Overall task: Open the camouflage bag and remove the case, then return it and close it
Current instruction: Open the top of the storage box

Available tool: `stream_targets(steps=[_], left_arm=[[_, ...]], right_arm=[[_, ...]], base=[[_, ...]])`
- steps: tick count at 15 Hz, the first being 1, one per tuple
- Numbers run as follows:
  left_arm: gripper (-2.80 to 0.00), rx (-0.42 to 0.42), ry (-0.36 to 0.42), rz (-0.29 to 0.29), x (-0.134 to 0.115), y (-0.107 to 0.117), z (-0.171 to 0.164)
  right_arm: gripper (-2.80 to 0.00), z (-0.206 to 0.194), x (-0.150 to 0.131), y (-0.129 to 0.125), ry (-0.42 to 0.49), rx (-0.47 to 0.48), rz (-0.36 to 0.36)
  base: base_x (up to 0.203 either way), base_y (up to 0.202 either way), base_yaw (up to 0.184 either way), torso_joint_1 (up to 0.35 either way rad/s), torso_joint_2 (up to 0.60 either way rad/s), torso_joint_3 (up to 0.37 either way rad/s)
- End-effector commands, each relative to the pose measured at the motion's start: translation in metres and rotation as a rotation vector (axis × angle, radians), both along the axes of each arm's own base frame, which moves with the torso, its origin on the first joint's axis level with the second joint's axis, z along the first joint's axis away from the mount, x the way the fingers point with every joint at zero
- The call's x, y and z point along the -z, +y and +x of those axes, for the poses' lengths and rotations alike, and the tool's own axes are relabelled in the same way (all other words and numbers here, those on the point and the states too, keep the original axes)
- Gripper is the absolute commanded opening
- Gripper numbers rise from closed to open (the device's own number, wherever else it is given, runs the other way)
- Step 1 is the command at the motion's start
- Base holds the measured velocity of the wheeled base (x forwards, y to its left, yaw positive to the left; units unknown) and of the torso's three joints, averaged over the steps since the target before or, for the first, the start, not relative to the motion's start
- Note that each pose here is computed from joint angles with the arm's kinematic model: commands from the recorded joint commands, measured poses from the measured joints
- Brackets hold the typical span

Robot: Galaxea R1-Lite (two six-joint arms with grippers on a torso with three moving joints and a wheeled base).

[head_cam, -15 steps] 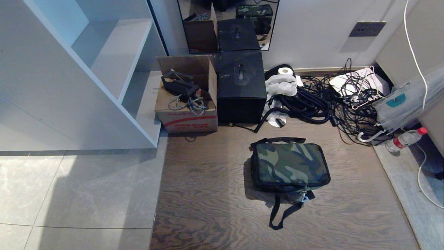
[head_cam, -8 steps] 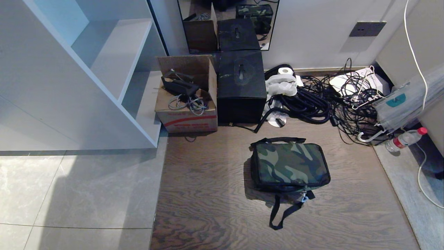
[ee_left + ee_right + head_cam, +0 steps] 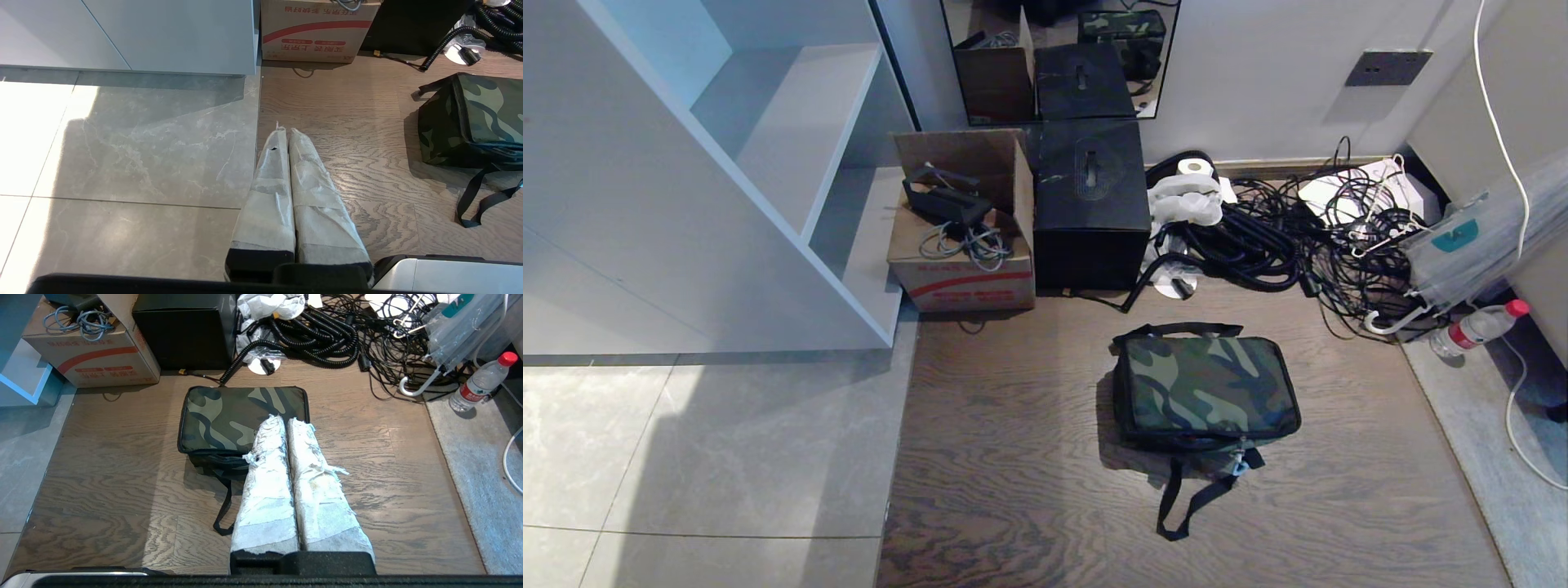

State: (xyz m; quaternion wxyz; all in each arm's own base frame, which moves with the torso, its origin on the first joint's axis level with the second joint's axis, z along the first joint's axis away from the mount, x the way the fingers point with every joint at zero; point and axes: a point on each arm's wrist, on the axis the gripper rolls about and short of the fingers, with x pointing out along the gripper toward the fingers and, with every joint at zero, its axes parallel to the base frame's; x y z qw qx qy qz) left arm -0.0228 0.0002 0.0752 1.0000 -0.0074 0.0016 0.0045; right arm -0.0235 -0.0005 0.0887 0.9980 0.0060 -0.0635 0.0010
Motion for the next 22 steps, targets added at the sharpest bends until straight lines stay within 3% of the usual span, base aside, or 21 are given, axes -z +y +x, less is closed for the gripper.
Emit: stream_targets(steps=[1, 22], left_arm=[[-2.8, 0.0, 0.0, -0.001, 0.0, 0.0, 0.0], [-2.8, 0.0, 0.0, -0.002, 0.0, 0.0, 0.0]], right_arm=[[-2.8, 0.0033, 0.011, 0.0, 0.038, 0.0, -0.001], [-2.8, 0.0033, 0.011, 0.0, 0.038, 0.0, -0.001]], base=[[0.0, 0.0, 0.0, 0.0, 0.0, 0.0], [0.0, 0.0, 0.0, 0.001, 0.0, -0.171]])
